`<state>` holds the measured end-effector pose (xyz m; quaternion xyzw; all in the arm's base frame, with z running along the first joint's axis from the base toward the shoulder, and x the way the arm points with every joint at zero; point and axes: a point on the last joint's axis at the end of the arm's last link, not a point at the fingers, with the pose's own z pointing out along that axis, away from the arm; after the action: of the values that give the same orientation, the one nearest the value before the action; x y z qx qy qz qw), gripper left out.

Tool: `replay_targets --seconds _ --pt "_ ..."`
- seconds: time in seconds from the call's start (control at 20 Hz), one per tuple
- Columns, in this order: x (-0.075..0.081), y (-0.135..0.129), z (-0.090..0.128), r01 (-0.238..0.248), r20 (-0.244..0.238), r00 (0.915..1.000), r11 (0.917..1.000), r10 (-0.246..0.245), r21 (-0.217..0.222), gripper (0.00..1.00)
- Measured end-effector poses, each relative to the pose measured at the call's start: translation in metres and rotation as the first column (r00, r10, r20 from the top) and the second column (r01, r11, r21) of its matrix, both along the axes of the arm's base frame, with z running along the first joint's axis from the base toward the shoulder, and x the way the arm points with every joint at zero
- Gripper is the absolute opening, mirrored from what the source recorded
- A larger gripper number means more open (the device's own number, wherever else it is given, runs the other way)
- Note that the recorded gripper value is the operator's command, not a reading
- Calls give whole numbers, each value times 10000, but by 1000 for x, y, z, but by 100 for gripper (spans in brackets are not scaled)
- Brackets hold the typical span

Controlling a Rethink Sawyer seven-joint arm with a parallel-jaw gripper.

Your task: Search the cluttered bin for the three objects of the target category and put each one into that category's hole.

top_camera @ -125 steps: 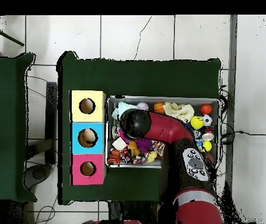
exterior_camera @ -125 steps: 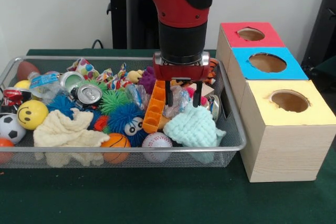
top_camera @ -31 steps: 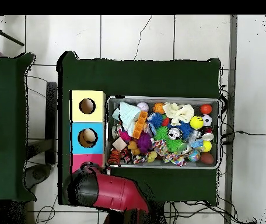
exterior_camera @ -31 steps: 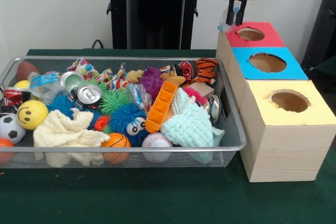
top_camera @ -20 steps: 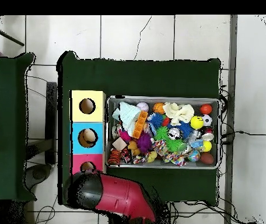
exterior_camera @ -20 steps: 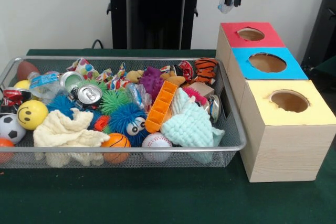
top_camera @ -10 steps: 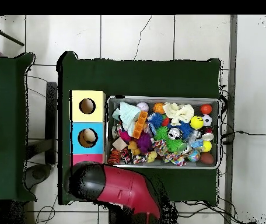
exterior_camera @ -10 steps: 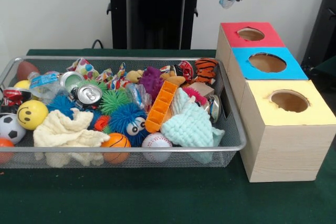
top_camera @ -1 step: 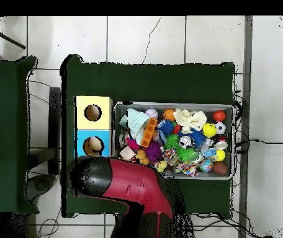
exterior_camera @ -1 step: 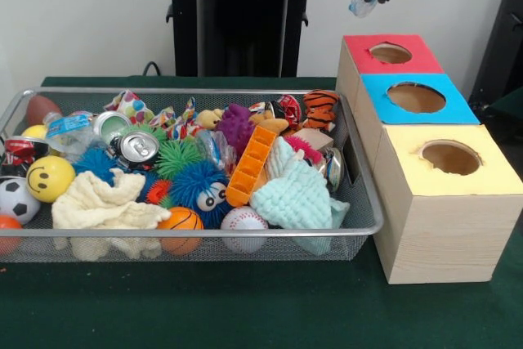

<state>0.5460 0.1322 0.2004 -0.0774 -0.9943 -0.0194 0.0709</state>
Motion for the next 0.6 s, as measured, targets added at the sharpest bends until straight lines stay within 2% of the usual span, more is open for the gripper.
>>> replay_targets --seconds 0.45,0.6 --pt "36 1 -5 -134 396 9991 9998 139 -110 0" --pt "41 3 -7 -192 426 9989 9997 197 -129 0"
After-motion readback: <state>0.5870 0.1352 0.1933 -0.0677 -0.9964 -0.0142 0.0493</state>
